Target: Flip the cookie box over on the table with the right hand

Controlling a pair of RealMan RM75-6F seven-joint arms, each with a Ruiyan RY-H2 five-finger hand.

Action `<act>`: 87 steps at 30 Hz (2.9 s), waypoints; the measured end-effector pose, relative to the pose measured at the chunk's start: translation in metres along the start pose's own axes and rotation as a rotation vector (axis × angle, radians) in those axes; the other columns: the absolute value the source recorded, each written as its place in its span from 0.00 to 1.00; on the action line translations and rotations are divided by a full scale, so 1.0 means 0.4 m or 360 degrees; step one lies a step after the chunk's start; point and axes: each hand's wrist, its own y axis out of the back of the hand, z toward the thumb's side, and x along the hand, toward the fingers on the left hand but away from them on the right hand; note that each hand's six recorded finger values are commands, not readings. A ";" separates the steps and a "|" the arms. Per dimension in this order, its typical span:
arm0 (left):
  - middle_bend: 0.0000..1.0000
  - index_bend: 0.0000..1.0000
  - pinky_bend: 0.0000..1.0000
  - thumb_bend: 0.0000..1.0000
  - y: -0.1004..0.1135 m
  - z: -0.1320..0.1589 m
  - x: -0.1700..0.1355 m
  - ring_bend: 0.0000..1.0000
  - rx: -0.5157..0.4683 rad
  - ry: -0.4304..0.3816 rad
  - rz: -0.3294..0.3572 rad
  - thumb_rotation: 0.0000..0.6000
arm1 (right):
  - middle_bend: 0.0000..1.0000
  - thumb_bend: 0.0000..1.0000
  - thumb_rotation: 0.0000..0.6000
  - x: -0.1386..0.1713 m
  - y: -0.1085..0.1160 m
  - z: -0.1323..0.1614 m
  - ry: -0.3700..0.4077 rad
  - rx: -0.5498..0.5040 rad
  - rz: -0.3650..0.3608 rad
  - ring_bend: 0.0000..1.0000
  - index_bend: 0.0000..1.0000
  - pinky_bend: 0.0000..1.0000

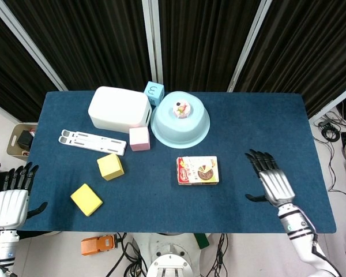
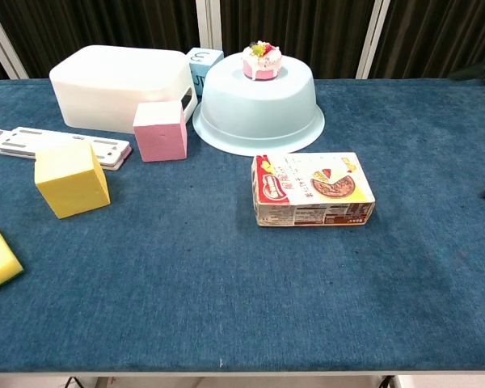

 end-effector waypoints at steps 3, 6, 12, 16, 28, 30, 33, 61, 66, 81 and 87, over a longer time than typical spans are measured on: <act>0.00 0.00 0.00 0.13 -0.004 -0.006 -0.003 0.00 -0.0005 0.0009 -0.0006 1.00 | 0.00 0.09 1.00 -0.061 -0.033 0.073 0.0009 0.0032 0.0080 0.00 0.00 0.00; 0.00 0.00 0.00 0.13 -0.009 -0.010 -0.007 0.00 -0.0009 0.0016 -0.0013 1.00 | 0.00 0.06 1.00 -0.118 -0.077 0.165 0.0037 0.0035 0.0157 0.00 0.00 0.00; 0.00 0.00 0.00 0.13 -0.014 -0.020 -0.011 0.00 -0.0008 0.0029 -0.0021 1.00 | 0.00 0.06 1.00 -0.200 -0.144 0.317 0.0063 0.0030 0.0285 0.00 0.00 0.00; 0.00 0.00 0.00 0.13 -0.015 -0.022 -0.010 0.00 -0.0009 0.0030 -0.0024 1.00 | 0.00 0.06 1.00 -0.245 -0.165 0.375 0.0034 0.0069 0.0324 0.00 0.00 0.00; 0.00 0.00 0.00 0.13 -0.019 -0.021 -0.006 0.00 0.0003 0.0029 -0.0042 1.00 | 0.01 0.06 1.00 -0.332 -0.215 0.417 -0.0119 0.0177 0.0420 0.00 0.00 0.00; 0.00 0.00 0.00 0.13 -0.020 -0.021 -0.005 0.00 0.0003 0.0031 -0.0047 1.00 | 0.03 0.06 1.00 -0.340 -0.221 0.422 -0.0137 0.0194 0.0435 0.00 0.00 0.00; 0.00 0.00 0.00 0.13 -0.022 -0.022 -0.005 0.00 0.0008 0.0033 -0.0054 1.00 | 0.10 0.06 1.00 -0.351 -0.229 0.422 -0.0171 0.0231 0.0455 0.01 0.03 0.01; 0.00 0.00 0.00 0.13 -0.018 -0.003 -0.001 0.00 0.0027 0.0034 -0.0083 1.00 | 0.41 0.12 1.00 -0.295 -0.057 0.259 0.0155 -0.0732 0.0082 0.33 0.46 0.32; 0.00 0.00 0.00 0.13 -0.018 0.010 0.003 0.00 0.0031 0.0018 -0.0086 1.00 | 0.41 0.12 1.00 -0.286 -0.056 0.198 0.0245 -0.1064 0.0015 0.33 0.46 0.32; 0.00 0.00 0.00 0.13 -0.018 0.013 0.005 0.00 0.0034 0.0026 -0.0093 1.00 | 0.41 0.13 1.00 -0.288 -0.170 0.026 0.0446 -0.1627 -0.0066 0.30 0.44 0.30; 0.00 0.00 0.00 0.13 -0.022 0.015 0.007 0.00 0.0031 0.0021 -0.0099 1.00 | 0.41 0.14 1.00 -0.277 -0.202 0.027 0.0512 -0.1634 -0.0075 0.25 0.36 0.24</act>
